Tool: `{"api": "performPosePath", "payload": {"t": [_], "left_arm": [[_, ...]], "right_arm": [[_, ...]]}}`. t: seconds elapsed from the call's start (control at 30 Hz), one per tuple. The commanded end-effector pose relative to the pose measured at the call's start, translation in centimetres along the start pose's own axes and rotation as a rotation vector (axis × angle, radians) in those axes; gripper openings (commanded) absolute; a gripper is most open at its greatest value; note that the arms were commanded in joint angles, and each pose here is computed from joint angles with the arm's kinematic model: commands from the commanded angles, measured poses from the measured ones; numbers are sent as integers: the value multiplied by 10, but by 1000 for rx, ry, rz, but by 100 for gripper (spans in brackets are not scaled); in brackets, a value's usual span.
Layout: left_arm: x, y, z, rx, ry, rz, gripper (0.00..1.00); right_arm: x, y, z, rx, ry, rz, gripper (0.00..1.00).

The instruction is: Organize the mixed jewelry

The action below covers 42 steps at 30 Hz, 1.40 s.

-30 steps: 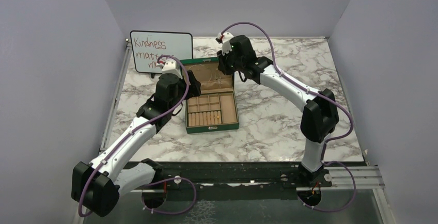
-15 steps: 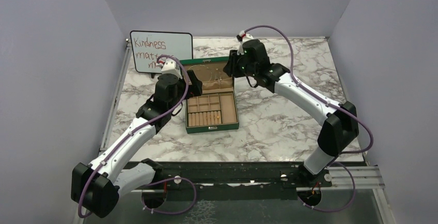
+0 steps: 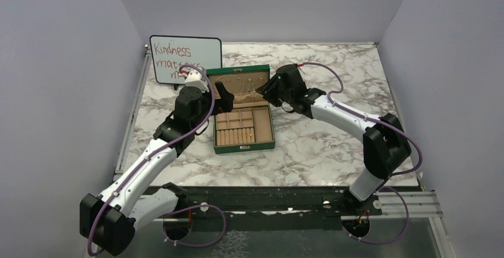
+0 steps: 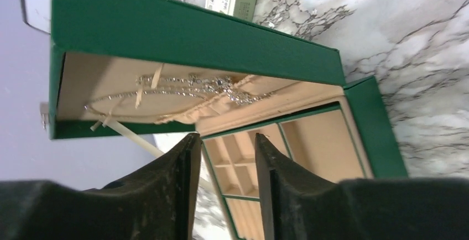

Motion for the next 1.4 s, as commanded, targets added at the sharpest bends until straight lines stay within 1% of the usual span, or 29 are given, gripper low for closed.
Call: {"api": "performPosePath", "payload": {"t": [0.0, 0.1, 0.3, 0.43, 0.5, 0.57, 0.8, 1.1, 1.23, 1.37], "left_arm": [[0, 4, -10, 14, 69, 54, 99], [-1, 5, -9, 14, 67, 58, 99], [0, 6, -8, 14, 65, 57, 99], [1, 6, -9, 16, 68, 58, 98], [1, 6, -9, 16, 69, 57, 98], [1, 6, -9, 14, 69, 56, 98], [1, 8, -8, 14, 69, 57, 98], [2, 8, -10, 16, 86, 58, 98], [2, 8, -16, 19, 123, 65, 98], [4, 12, -20, 22, 150, 76, 95]], "right_arm": [[18, -4, 10, 221, 7, -78, 48], [26, -3, 8, 278, 64, -92, 50], [28, -8, -1, 361, 182, -156, 50], [30, -9, -3, 383, 185, -174, 44], [32, -8, -5, 398, 195, -173, 39], [36, -7, -6, 413, 207, -174, 38], [49, -5, -5, 433, 214, -174, 40], [62, -1, -8, 466, 253, -161, 40], [65, 8, -15, 485, 296, -128, 38], [66, 15, -25, 501, 327, -113, 32]]}}
Point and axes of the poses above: each gripper's point midway between its finger pads, its own x axis out along the fingers, its own z axis along the line the jaws close on, y = z × x, the point moved 5 cm from there along -x, back along the fingers, and after that the axes turned 11 degrees about -x, right-handed, at the moved point
